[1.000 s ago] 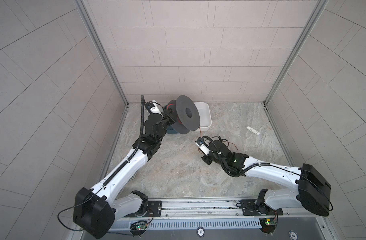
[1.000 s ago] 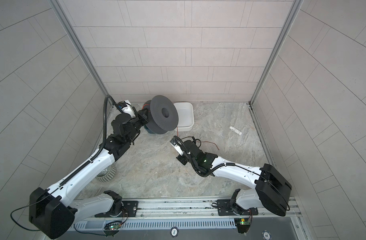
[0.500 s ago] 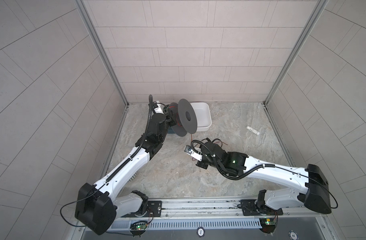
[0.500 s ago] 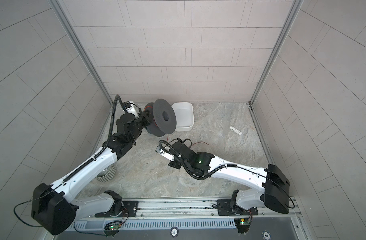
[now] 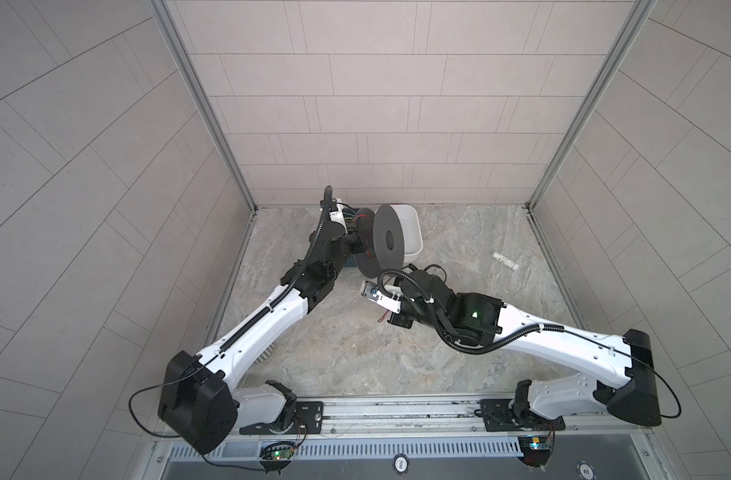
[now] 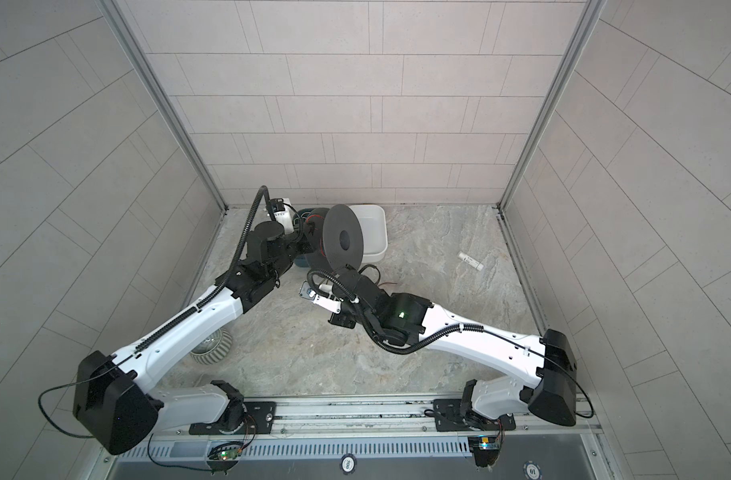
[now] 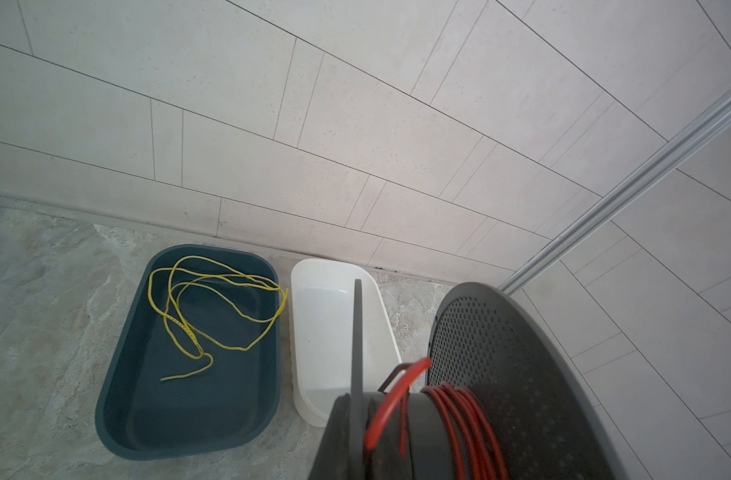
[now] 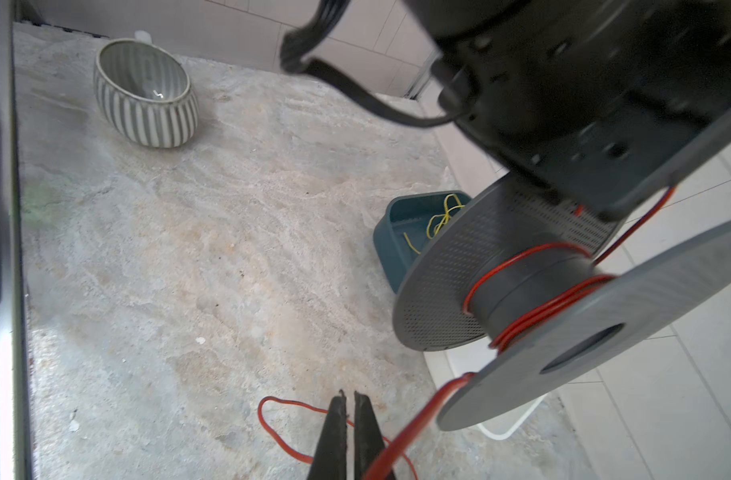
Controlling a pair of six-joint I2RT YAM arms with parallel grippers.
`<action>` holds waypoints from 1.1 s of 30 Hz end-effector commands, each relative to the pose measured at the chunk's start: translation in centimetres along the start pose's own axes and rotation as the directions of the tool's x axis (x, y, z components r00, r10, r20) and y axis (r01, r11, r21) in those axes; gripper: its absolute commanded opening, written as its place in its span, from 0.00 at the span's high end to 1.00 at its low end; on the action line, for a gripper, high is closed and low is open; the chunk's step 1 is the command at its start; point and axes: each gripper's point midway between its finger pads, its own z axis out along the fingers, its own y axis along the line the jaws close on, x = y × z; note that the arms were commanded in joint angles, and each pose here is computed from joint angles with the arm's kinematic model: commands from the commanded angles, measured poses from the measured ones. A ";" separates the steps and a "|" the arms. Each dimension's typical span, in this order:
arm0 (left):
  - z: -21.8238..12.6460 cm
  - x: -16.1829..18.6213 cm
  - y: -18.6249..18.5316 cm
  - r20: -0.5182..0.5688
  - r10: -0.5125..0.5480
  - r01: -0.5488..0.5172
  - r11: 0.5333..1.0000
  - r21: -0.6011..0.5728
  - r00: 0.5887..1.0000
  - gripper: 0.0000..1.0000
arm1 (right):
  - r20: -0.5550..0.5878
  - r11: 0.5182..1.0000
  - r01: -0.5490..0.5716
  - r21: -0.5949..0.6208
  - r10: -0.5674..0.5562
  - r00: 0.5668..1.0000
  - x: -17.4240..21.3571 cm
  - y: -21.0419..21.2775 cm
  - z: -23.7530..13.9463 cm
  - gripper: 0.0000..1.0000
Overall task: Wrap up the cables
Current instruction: 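Raise the red cable over the spool hub with the right gripper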
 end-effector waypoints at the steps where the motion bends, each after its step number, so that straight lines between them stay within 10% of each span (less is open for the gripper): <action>1: -0.8 -3.9 -2.0 0.099 0.040 -0.045 0.998 0.041 0.994 1.00 | -0.039 0.990 0.030 0.137 -0.024 0.999 -0.8 -2.7 -0.8 1.00; 15: -0.5 -2.8 -3.7 0.053 0.108 -0.112 0.990 0.081 0.993 1.00 | -0.108 0.821 -0.023 0.570 0.104 0.989 -0.7 -11.5 -2.5 1.00; 33: -0.9 -0.5 -7.9 0.026 0.252 -0.248 0.922 0.299 0.967 1.00 | 0.033 0.765 -0.294 0.573 0.336 0.941 0.7 -20.1 -2.1 0.97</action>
